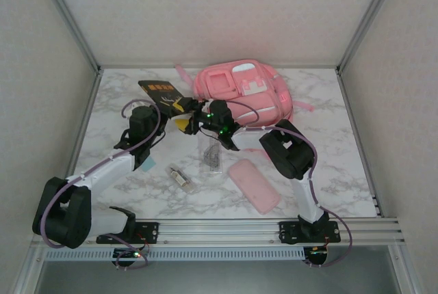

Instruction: Pack the student bag

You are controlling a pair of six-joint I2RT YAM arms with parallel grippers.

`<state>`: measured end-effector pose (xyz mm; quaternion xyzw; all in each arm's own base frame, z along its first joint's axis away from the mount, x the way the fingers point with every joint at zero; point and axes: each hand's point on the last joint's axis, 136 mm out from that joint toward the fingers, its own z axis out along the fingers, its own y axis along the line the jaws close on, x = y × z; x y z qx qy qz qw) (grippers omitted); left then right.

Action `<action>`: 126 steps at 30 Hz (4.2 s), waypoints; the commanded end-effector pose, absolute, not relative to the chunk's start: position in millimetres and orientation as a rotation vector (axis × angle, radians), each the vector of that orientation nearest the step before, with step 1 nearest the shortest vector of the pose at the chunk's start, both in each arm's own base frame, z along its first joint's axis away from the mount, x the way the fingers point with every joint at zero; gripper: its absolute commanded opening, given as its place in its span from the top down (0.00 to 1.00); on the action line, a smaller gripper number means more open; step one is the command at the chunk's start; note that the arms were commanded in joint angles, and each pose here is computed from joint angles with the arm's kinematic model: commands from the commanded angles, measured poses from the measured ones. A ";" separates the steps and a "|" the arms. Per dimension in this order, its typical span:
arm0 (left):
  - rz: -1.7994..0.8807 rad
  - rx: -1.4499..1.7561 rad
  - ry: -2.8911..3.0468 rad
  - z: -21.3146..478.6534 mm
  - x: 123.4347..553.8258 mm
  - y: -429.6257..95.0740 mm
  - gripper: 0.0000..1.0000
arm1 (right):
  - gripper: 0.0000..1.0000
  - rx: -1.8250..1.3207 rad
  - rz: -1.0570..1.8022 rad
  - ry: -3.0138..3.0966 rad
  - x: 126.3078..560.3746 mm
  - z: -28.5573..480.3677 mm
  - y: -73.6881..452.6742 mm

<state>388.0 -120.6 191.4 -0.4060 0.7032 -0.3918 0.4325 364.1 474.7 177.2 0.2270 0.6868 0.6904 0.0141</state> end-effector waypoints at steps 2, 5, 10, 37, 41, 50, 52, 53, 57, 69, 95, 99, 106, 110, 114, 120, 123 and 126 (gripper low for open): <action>-1.059 -0.963 1.618 236.4 382.8 -119.8 1.00 | 0.81 0.660 2.188 2.029 366.9 206.5 473.7; -1.039 -0.947 1.637 237.0 379.8 -119.1 0.75 | 1.00 0.632 2.164 2.050 366.4 209.1 472.0; -0.988 -0.871 1.709 242.8 370.4 -122.5 0.00 | 1.00 0.562 2.068 2.043 375.3 222.2 447.3; -0.582 0.848 2.243 170.6 315.7 -402.6 0.16 | 1.00 0.837 0.554 2.239 330.7 212.9 8.7; -0.494 1.018 2.282 141.1 311.4 -432.5 0.16 | 1.00 0.913 0.398 2.173 304.1 217.5 -34.7; -0.300 1.149 2.370 86.5 328.1 -449.0 0.24 | 1.00 0.890 0.419 2.173 293.7 213.6 -36.7; -0.280 1.151 2.380 79.6 331.1 -449.6 0.31 | 1.00 0.881 0.438 2.175 294.4 212.8 -34.0; -0.268 1.138 2.380 78.5 334.4 -449.7 0.38 | 1.00 0.876 0.449 2.174 294.7 213.3 -32.7; -0.278 1.098 2.370 86.3 340.4 -452.1 0.78 | 1.00 0.841 0.494 2.172 295.2 218.2 -25.6; -0.538 0.652 2.352 194.3 370.8 -433.9 1.00 | 1.00 0.760 0.697 2.123 281.7 250.6 4.4; -0.584 0.806 2.540 98.5 363.4 -450.0 0.64 | 1.00 0.821 0.846 2.169 275.2 216.4 21.6; -0.589 0.808 2.553 92.2 362.0 -450.3 0.86 | 1.00 0.818 0.844 2.164 275.2 218.3 21.3; -0.608 0.630 2.497 137.7 379.8 -440.8 1.00 | 1.00 0.813 0.842 2.165 272.0 221.2 22.2; -0.693 0.444 2.400 194.6 397.5 -425.9 1.00 | 1.00 0.821 0.869 2.152 270.4 226.2 24.7; -0.729 0.379 2.257 241.3 407.5 -417.4 1.00 | 1.00 0.826 0.927 2.127 270.6 232.8 30.0; -0.769 0.342 2.138 280.7 414.4 -417.3 1.00 | 1.00 0.804 1.119 2.059 284.5 235.2 50.1; -0.799 0.346 2.114 289.6 412.3 -419.1 1.00 | 1.00 0.755 1.193 2.030 298.4 236.0 73.0; -0.801 0.352 2.110 291.6 411.4 -418.8 1.00 | 1.00 0.717 1.239 2.012 314.4 240.6 93.5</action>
